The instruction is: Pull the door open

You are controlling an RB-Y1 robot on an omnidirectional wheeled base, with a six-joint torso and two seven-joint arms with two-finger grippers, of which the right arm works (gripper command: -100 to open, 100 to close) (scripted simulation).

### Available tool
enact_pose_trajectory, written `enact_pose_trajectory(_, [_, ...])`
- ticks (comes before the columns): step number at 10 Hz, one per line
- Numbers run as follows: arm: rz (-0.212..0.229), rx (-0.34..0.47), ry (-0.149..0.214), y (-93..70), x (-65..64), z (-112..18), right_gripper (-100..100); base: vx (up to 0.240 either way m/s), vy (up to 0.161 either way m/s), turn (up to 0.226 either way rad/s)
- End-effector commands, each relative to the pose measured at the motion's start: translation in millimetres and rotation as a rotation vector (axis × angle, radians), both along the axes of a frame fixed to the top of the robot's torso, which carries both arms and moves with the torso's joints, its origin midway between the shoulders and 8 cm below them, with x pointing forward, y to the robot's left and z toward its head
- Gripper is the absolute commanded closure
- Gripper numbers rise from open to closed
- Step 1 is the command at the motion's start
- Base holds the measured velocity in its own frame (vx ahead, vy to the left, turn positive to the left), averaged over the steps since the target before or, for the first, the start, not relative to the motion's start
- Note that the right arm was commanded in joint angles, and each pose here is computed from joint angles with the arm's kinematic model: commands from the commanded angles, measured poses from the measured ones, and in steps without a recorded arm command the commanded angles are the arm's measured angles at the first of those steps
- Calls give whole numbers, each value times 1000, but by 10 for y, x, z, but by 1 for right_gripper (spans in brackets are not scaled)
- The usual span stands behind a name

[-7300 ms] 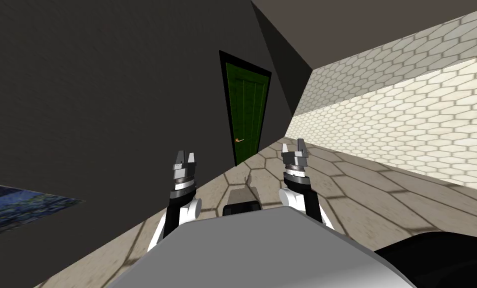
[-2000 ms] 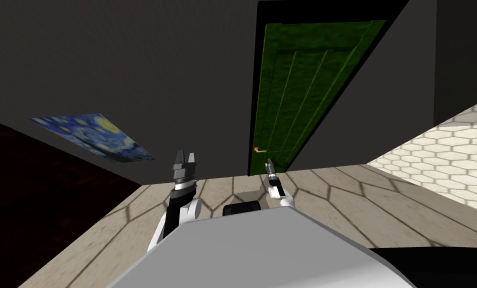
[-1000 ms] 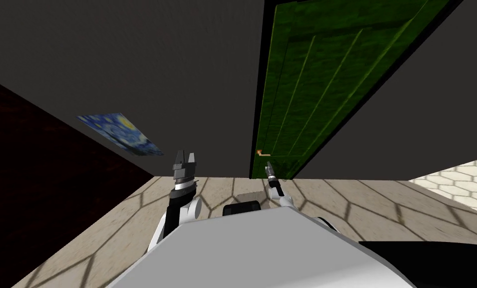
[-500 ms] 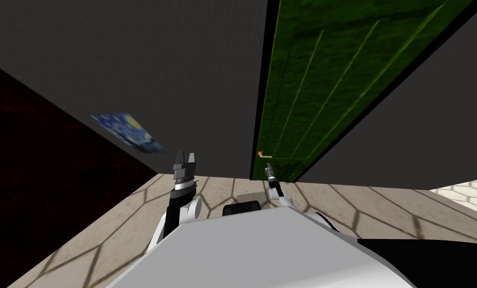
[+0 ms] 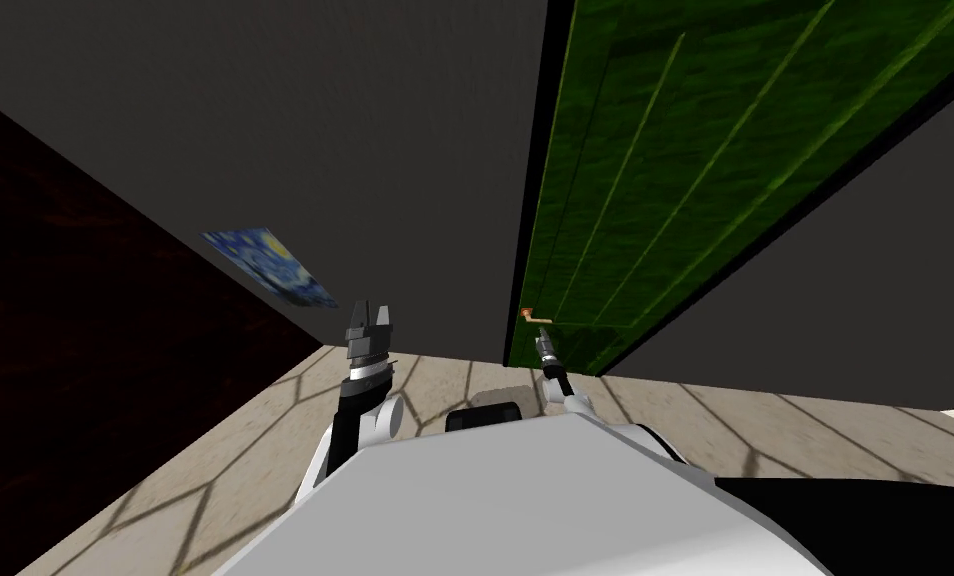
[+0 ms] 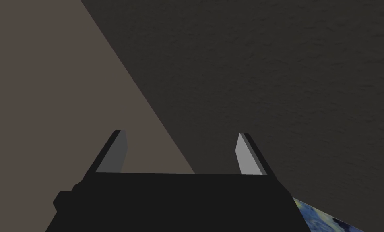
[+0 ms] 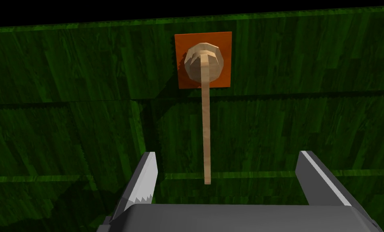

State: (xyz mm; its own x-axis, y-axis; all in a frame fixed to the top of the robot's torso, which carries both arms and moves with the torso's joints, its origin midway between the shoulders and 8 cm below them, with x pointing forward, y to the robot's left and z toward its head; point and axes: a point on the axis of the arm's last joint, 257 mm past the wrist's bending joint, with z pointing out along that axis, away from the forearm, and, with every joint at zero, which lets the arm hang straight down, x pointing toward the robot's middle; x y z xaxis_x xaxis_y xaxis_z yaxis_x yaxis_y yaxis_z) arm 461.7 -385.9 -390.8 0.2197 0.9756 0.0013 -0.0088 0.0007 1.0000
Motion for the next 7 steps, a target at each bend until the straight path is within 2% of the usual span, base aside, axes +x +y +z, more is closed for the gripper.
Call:
enact_pose_trajectory(1, [-19,3,-1,-152,-109,-11,-100,208,31,120])
enact_pose_trajectory(3, [-38,3,0,-325,-210,-19,-100,198,5,113])
enact_pose_trajectory(4, [-56,3,-1,-483,-306,-22,-100,177,14,127])
enact_pose_trajectory(5, [-66,3,-1,-571,-361,-21,-100,196,-5,135])
enact_pose_trajectory(6, [-73,2,-2,-639,-404,-19,-100,184,-30,90])
enact_pose_trajectory(7, [-73,2,-2,-639,-404,-19,-100,123,-28,9])
